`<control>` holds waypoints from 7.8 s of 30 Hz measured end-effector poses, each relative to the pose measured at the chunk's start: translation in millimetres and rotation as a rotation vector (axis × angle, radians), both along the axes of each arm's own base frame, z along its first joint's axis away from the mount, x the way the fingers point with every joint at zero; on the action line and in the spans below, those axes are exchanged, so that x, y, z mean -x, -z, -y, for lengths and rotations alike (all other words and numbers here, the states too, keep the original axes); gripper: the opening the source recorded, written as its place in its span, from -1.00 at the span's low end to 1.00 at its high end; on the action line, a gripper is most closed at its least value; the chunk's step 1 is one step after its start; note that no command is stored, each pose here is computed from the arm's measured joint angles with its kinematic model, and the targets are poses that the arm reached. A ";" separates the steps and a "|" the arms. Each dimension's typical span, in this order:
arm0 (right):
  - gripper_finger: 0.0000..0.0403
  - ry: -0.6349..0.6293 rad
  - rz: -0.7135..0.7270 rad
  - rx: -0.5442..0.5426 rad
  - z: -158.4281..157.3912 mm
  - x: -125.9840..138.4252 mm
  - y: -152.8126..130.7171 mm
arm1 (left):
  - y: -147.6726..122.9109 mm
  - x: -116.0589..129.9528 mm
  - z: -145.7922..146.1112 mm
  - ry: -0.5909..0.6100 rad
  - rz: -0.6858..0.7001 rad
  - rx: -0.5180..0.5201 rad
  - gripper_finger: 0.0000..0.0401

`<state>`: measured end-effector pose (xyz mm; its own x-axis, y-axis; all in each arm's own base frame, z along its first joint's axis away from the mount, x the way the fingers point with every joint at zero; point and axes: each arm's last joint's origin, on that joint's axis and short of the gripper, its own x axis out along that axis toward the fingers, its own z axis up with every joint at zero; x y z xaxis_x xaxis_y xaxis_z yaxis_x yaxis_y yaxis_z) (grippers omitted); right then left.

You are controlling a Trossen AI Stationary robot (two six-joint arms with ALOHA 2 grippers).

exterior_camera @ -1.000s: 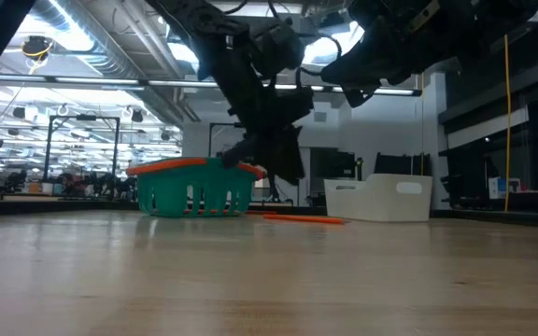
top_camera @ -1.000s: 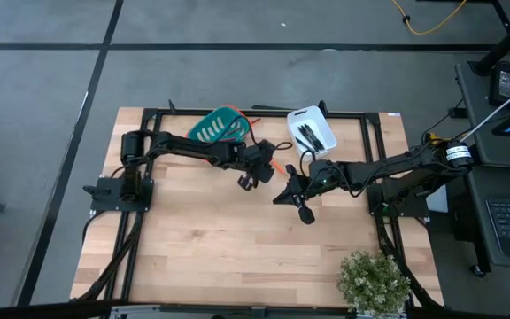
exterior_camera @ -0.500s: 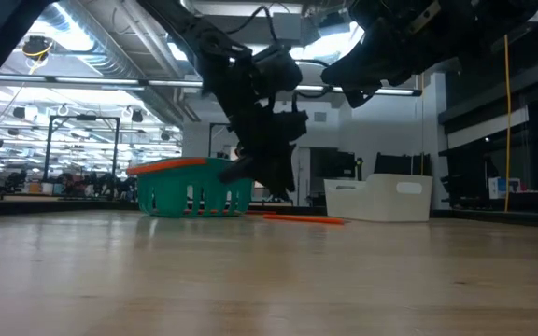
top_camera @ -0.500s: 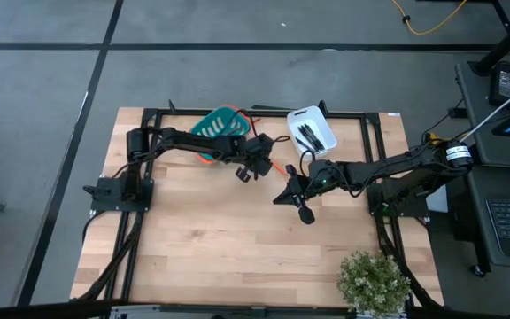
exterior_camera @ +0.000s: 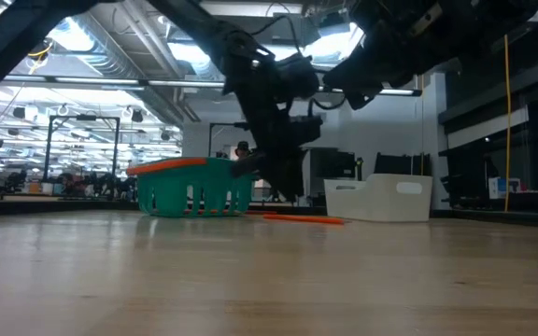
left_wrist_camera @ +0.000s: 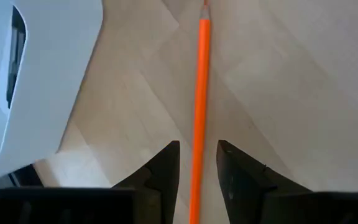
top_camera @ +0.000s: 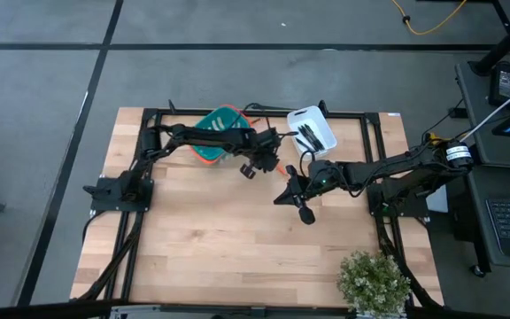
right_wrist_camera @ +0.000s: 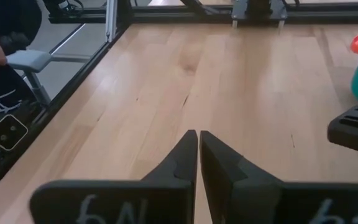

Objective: Sort pens & pencils
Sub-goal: Put the orange pencil into the blue bin

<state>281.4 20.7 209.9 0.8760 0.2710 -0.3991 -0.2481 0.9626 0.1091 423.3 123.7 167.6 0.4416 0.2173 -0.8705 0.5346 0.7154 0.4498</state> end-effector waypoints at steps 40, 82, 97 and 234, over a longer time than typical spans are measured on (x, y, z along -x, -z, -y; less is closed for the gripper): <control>-0.90 0.023 -0.086 -0.041 0.2 3.1 6.2 | 10.8 2.1 -32.4 -0.024 -0.067 0.118 -0.62; -0.90 -0.031 -0.092 -0.012 -11.0 4.6 7.7 | -3.5 -6.9 36.4 -0.051 -0.047 0.508 -0.98; -0.90 0.161 -0.123 0.047 -4.5 4.7 10.9 | -48.3 66.2 111.7 -0.013 0.158 0.602 -0.82; -0.98 0.220 -0.759 -0.063 80.2 -141.8 76.5 | 2.4 199.8 120.5 -0.216 0.908 0.571 -0.99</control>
